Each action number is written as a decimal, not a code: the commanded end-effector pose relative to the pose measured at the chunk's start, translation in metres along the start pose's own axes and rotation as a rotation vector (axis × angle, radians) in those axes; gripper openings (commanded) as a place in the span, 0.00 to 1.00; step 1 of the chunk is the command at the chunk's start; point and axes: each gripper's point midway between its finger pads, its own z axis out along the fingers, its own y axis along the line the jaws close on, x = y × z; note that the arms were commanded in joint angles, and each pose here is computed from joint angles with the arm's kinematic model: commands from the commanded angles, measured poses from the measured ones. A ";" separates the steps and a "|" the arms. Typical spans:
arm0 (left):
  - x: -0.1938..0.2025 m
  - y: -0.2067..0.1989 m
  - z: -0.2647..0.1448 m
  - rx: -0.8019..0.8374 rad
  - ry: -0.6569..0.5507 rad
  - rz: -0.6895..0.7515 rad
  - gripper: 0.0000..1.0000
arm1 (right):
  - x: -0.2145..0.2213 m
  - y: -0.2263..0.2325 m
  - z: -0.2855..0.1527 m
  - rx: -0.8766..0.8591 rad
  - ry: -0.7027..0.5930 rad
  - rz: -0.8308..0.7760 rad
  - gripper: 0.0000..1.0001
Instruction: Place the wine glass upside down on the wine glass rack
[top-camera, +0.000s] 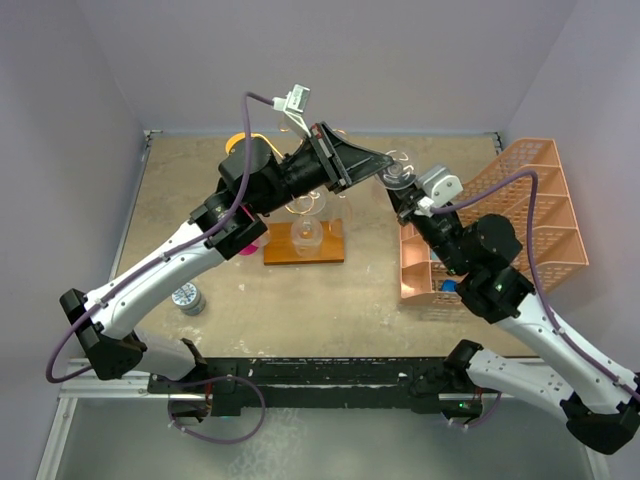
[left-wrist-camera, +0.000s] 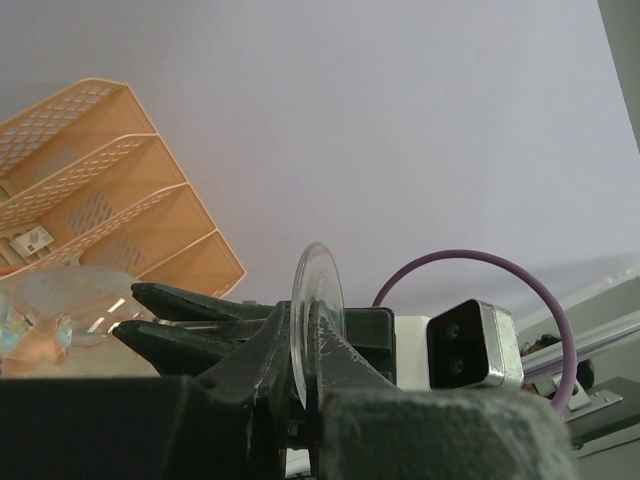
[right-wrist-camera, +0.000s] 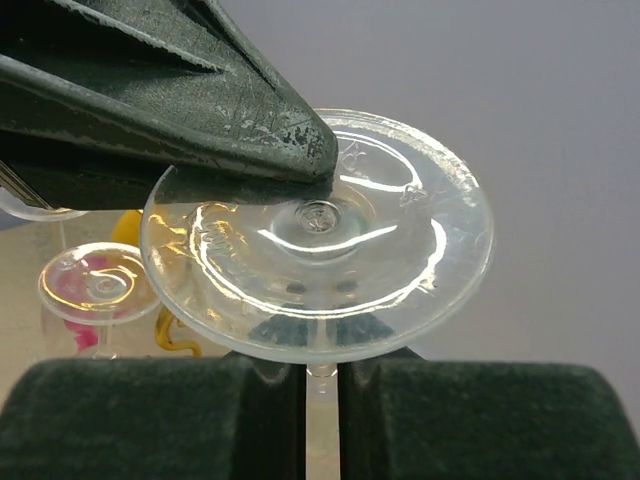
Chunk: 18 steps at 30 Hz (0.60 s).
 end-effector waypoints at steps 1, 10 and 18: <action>-0.018 -0.032 -0.004 0.076 -0.054 0.022 0.00 | -0.055 -0.014 -0.005 0.035 -0.149 0.120 0.12; -0.037 -0.073 -0.006 0.210 -0.107 0.045 0.00 | -0.090 -0.057 -0.052 0.217 -0.267 0.377 0.55; -0.070 -0.070 0.001 0.206 -0.167 0.119 0.00 | -0.130 -0.071 -0.111 0.204 -0.499 0.478 0.78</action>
